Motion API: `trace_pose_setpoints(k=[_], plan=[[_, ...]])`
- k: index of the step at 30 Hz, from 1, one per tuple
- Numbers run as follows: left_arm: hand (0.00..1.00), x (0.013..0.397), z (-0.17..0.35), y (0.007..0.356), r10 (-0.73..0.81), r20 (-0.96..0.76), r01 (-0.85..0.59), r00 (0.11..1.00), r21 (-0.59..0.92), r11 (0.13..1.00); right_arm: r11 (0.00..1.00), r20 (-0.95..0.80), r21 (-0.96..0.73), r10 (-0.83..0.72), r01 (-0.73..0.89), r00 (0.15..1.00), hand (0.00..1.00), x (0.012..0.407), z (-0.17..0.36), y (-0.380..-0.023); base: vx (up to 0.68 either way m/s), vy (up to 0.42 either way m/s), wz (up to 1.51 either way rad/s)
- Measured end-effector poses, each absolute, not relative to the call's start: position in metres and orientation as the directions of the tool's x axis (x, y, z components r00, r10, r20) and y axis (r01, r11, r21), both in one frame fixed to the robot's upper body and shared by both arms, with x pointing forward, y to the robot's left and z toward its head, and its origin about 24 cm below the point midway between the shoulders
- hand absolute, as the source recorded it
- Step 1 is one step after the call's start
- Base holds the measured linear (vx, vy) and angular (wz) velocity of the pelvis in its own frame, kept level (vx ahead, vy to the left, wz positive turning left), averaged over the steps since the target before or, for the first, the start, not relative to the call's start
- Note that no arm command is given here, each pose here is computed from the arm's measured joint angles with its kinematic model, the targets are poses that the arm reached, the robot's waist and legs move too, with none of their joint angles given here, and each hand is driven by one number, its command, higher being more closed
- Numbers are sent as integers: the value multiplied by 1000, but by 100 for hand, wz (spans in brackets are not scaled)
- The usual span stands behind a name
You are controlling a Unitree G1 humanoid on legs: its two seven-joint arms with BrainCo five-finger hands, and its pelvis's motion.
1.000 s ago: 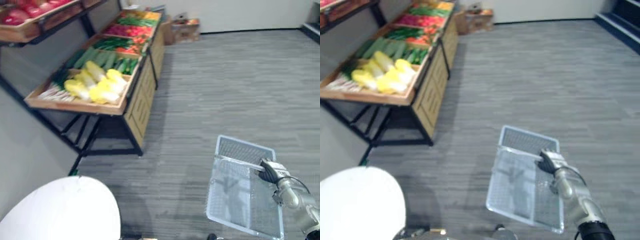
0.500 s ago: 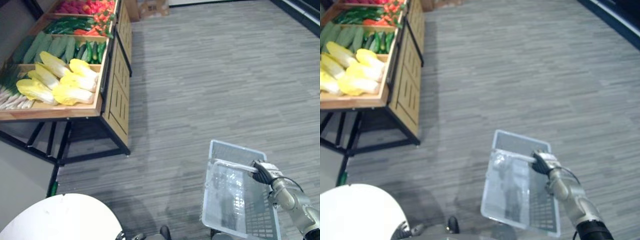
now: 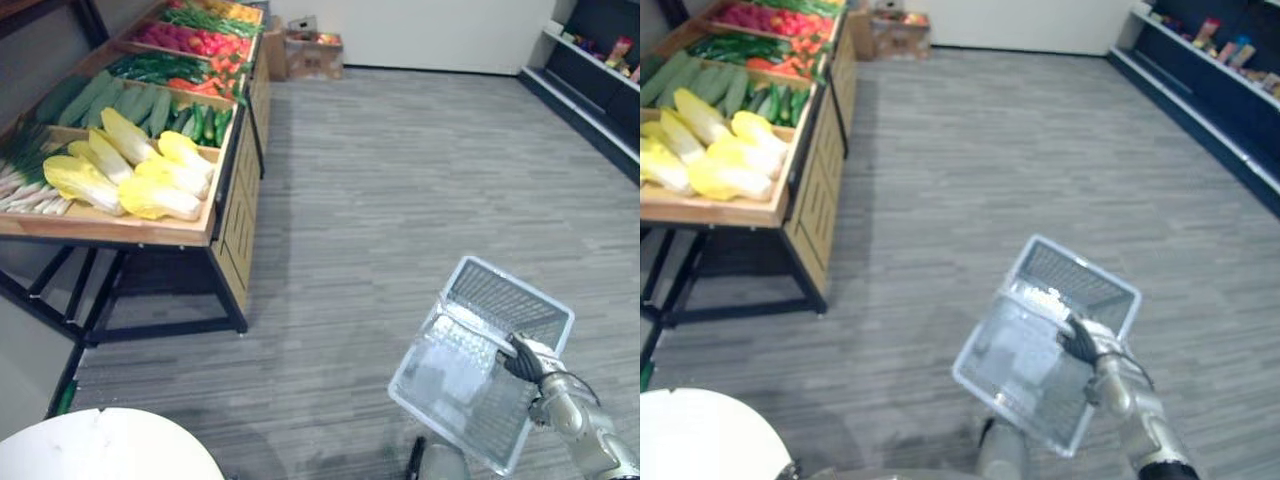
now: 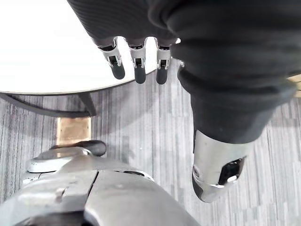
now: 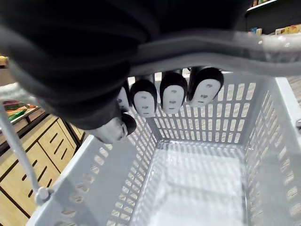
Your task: Pick vegetable in the basket
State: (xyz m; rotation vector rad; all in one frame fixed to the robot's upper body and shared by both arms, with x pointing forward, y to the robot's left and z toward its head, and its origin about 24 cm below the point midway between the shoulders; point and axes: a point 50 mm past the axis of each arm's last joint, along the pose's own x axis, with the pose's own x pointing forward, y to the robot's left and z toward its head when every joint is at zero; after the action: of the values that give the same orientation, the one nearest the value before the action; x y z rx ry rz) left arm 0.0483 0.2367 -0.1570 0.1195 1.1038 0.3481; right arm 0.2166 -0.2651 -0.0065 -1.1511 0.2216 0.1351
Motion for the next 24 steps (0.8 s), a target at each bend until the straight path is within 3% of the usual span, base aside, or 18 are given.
trace_pose_setpoints(k=[8, 15, 24], plan=[[0, 83, -149, 237, 345, -801, -237, 489, 258, 937, 405, -237, -897, -99, -179, 966, 100, 214, -4, -280, 444, -267, 40], [0, 79, -155, 215, 308, -824, -264, 476, 201, 943, 396, -216, -905, -118, -154, 969, 100, 223, 2, -286, 604, -410, -4], [0, 79, -152, 217, 341, -805, -297, 485, 215, 930, 389, -230, -908, -156, -154, 961, 100, 220, -2, -292, 329, 23, -19]])
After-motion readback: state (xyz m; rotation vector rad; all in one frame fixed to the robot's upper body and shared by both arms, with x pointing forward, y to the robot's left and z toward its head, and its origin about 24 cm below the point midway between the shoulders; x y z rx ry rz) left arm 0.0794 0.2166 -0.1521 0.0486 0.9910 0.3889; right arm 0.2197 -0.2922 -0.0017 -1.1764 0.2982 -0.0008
